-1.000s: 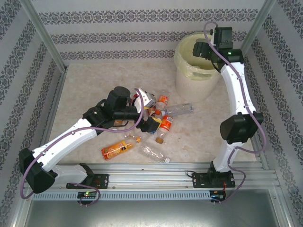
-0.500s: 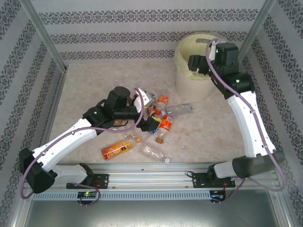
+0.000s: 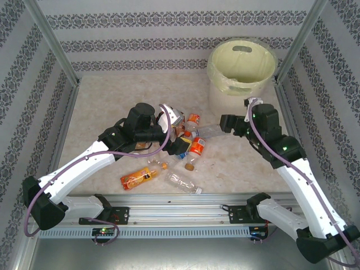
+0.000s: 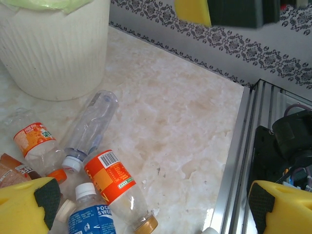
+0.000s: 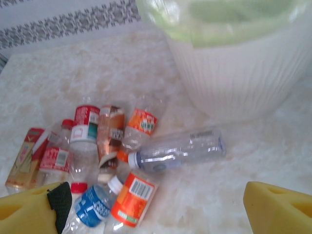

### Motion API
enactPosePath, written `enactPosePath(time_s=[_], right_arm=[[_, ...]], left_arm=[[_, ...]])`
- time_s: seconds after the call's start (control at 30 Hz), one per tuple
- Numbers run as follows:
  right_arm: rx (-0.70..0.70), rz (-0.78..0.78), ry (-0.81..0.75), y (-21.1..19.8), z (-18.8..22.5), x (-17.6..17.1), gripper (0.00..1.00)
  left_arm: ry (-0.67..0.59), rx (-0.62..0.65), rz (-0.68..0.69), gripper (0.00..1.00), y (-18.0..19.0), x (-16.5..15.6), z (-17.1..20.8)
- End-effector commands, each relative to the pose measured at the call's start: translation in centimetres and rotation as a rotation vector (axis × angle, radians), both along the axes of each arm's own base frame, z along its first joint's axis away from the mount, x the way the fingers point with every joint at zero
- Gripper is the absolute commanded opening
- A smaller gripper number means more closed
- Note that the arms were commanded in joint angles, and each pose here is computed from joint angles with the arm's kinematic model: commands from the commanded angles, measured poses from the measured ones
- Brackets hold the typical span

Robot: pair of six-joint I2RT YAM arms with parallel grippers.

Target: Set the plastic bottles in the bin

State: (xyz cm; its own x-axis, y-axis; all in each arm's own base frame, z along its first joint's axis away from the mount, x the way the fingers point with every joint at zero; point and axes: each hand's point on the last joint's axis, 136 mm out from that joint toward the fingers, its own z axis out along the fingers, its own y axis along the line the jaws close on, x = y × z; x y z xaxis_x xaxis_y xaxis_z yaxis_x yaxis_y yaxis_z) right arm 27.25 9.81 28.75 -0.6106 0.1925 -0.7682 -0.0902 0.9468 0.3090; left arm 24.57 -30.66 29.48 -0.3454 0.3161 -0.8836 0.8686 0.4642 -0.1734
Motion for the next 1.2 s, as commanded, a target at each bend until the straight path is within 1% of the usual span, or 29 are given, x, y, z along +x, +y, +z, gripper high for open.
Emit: enactPosePath(time_s=[0.0,0.2,0.4,0.5,0.63,0.77,0.87,1.03,1.17], right_arm=[[0.087,0.019,0.089,1.3,-3.1,-1.4,0.91],[0.124,0.043,0.194,3.7,-7.8,-1.9,0.91],[0.264,0.010,0.229,6.0,-11.1,-1.4,0.90],[0.256,-0.005,0.276,6.5,-13.1,-1.2,0.91],[0.242,0.021,0.315,7.8,-14.9,-1.1,0.90],[0.260,0.039,0.352,9.1,-16.8,-0.7,0.90],[0.248,0.056,0.386,10.1,-18.2,-0.4,0.90],[0.235,0.049,0.412,11.3,-20.2,0.4,0.90],[0.220,0.023,0.427,11.4,-21.4,0.8,0.88]], left_arm=[[-0.018,-0.023,-0.016,1.00,-0.2,-0.5,1.3],[-0.020,-0.030,-0.016,1.00,-0.2,-0.6,1.6],[-0.033,-0.034,-0.011,1.00,0.1,-0.5,1.9],[-0.028,-0.041,-0.016,1.00,0.0,-0.5,2.0],[-0.022,-0.053,-0.026,1.00,-0.2,-0.7,2.1],[-0.037,-0.038,-0.010,1.00,0.2,-0.5,1.9],[-0.045,-0.030,0.000,1.00,0.3,-0.4,1.9],[-0.048,-0.025,0.004,1.00,0.4,-0.3,1.7],[-0.046,-0.024,0.004,1.00,0.3,-0.3,1.7]])
